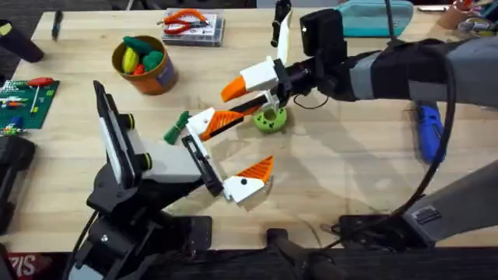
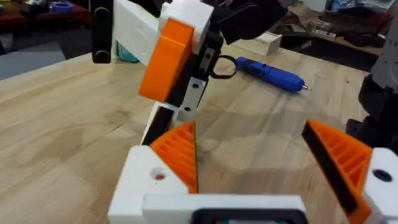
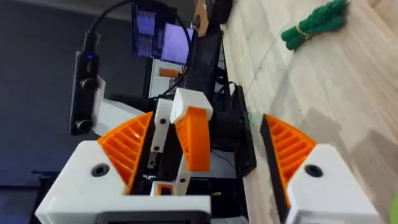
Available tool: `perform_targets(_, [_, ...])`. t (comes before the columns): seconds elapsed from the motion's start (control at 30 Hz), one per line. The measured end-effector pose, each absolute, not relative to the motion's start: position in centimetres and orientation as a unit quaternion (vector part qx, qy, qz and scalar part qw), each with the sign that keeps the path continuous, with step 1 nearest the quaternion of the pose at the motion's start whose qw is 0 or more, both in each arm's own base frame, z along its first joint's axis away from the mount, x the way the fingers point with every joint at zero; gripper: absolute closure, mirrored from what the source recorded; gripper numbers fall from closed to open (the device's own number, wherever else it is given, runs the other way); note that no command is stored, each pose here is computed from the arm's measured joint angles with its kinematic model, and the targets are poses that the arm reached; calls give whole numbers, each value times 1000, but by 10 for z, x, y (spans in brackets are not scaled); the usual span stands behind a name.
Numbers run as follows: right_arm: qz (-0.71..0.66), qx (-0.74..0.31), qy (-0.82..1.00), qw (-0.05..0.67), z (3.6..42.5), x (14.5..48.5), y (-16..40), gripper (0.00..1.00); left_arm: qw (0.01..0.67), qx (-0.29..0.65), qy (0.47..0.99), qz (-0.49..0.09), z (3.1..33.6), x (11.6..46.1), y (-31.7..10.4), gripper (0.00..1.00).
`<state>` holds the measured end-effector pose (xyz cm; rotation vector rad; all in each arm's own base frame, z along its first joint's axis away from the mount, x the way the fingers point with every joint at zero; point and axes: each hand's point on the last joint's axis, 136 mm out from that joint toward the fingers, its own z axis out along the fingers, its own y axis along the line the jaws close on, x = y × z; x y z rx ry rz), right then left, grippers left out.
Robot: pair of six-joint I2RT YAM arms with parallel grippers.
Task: Pick up the gripper from the table and insert it into the empty holder that is missing its gripper. Then pick up a screw, insert it into the mounting hole, and use the screwdriver to tighten it. Finally, clean up the table by picking up the vegetable and placing it into the bucket.
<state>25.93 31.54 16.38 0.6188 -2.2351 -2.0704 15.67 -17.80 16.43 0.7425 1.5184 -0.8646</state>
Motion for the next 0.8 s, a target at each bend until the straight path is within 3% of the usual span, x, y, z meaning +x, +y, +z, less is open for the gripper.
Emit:
perform_targets(0.2, [-663,188,-724,34,159,255,313,105,582,318,650,-370,164,157,-178,13])
perform_targets(0.47, [-660,183,-727,57,154,246,314,456,582,318,650,-370,164,157,-178,13])
perform_targets(0.57, [-658,177,-729,66,153,244,313,543,582,318,650,-371,164,157,-178,13])
perform_targets(0.7, [-658,176,-729,67,153,244,313,518,582,317,651,-371,164,157,-178,13])
perform_targets(0.8, [-658,177,-729,67,153,244,313,335,582,317,651,-371,164,157,-178,13])
